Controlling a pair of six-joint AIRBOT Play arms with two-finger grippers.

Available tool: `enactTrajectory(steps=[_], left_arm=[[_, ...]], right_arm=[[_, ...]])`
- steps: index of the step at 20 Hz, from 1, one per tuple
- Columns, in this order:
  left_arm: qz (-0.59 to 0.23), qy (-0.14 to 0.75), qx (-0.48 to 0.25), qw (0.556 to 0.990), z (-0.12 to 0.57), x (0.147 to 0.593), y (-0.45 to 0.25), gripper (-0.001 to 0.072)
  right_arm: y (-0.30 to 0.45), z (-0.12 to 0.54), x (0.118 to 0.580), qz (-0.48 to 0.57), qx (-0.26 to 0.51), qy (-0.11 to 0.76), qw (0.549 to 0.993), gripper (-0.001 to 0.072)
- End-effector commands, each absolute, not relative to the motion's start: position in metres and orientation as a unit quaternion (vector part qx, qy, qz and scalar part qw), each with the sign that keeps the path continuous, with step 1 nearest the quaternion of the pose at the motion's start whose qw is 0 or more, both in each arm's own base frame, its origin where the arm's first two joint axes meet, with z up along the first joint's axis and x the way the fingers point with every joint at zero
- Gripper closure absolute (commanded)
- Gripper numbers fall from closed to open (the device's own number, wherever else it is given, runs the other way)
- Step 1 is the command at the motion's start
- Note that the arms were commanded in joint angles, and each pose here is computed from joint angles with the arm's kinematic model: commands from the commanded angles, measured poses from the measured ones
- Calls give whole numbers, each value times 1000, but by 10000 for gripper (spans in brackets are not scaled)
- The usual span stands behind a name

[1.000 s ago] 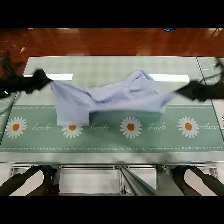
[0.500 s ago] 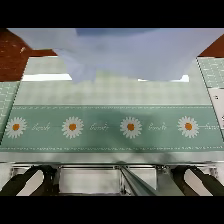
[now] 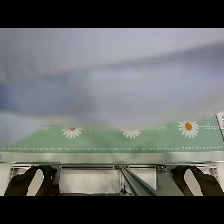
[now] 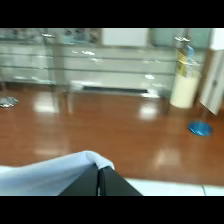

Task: Fold the shirts.

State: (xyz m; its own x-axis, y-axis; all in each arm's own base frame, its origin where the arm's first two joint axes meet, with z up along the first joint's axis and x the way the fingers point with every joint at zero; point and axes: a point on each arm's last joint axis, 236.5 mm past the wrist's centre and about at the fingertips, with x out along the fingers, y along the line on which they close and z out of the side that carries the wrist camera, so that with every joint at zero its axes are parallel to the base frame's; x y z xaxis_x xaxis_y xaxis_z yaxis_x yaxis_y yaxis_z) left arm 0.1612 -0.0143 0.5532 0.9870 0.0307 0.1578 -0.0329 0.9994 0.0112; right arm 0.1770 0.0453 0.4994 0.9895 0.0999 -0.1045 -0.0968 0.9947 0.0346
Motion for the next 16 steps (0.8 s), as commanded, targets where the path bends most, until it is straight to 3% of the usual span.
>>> enactTrajectory(steps=[1,5,9,12,16], left_arm=[[11,-11,0,1000,514,157,-6,693],[-26,159,-33,986,403,242,-13,693],[-12,333,-75,940,256,323,-5,693],[-11,388,-122,914,166,386,-7,693],[-16,389,-229,892,81,486,-20,693]], right_arm=[[31,458,185,27,34,116,992,684],[29,385,241,71,74,217,971,684],[22,291,312,120,129,326,929,684],[4,211,370,128,173,395,893,684],[-22,112,455,117,245,436,858,684]])
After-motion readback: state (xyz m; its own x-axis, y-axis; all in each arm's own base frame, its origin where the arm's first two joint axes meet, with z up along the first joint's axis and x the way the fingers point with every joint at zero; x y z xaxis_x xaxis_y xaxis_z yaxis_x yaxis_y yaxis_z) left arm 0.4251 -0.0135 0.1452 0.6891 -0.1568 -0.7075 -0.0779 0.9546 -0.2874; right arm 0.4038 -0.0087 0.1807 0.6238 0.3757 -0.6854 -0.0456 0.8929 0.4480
